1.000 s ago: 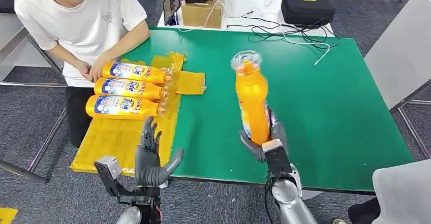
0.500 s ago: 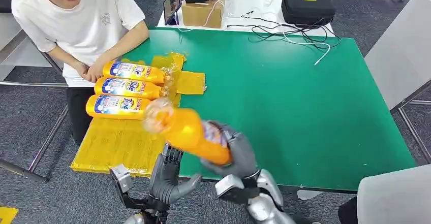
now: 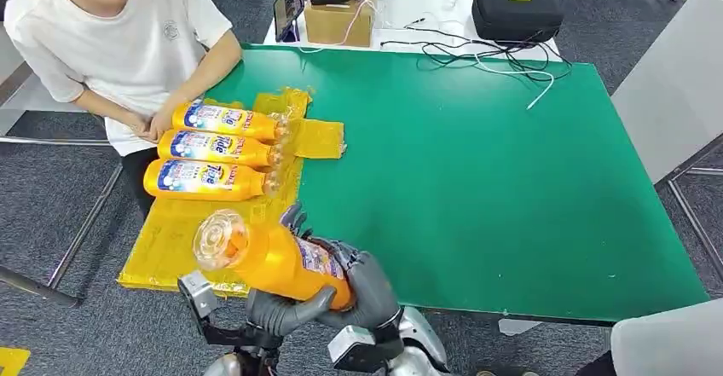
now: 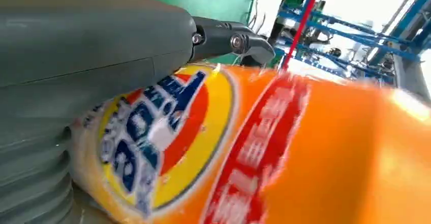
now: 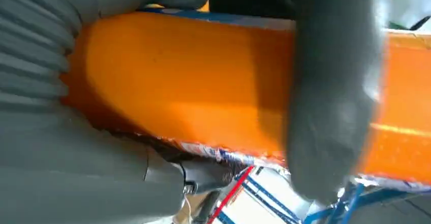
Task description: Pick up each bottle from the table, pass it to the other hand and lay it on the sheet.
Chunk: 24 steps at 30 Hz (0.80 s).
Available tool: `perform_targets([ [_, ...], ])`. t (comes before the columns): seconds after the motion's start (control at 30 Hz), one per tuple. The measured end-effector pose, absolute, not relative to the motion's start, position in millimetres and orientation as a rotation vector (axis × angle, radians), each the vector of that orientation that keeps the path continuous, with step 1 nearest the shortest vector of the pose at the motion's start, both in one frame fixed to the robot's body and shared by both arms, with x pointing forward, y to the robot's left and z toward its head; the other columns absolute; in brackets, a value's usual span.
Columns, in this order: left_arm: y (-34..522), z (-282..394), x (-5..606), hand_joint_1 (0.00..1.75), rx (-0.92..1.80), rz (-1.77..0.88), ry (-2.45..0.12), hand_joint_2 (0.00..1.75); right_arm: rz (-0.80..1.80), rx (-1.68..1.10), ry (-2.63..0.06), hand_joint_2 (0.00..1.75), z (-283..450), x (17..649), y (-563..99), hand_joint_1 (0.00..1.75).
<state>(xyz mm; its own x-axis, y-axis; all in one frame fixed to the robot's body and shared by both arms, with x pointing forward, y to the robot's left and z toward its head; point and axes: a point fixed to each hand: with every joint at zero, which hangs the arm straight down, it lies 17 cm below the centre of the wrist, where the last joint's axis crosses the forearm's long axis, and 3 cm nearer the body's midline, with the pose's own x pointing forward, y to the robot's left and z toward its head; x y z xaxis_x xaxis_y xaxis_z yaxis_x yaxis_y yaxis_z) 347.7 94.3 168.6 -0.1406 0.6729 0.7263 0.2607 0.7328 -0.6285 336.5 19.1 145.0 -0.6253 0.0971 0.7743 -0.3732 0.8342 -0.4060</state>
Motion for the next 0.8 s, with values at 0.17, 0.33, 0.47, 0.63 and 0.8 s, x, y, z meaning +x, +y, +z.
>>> perform_targets([
  [0.17, 106, 161, 346, 1.75, -0.859, 0.549, -1.605, 1.75, 0.712, 0.272, -2.068, 1.75, 129, 335, 30, 1.75],
  [0.33, 122, 146, 342, 1.75, -0.889, 0.631, -1.531, 1.75, 0.816, 0.432, -1.906, 1.75, 100, 329, 49, 1.75],
  [0.47, 127, 141, 337, 1.75, -0.896, 0.647, -1.526, 1.75, 0.825, 0.437, -1.884, 1.75, 95, 327, 51, 1.64],
  [0.63, 130, 140, 334, 1.75, -0.889, 0.649, -1.530, 1.75, 0.838, 0.443, -1.875, 1.75, 93, 325, 53, 0.00],
  [0.8, 132, 141, 337, 1.75, -0.866, 0.657, -1.542, 1.75, 0.830, 0.438, -1.865, 0.00, 88, 321, 52, 0.00],
])
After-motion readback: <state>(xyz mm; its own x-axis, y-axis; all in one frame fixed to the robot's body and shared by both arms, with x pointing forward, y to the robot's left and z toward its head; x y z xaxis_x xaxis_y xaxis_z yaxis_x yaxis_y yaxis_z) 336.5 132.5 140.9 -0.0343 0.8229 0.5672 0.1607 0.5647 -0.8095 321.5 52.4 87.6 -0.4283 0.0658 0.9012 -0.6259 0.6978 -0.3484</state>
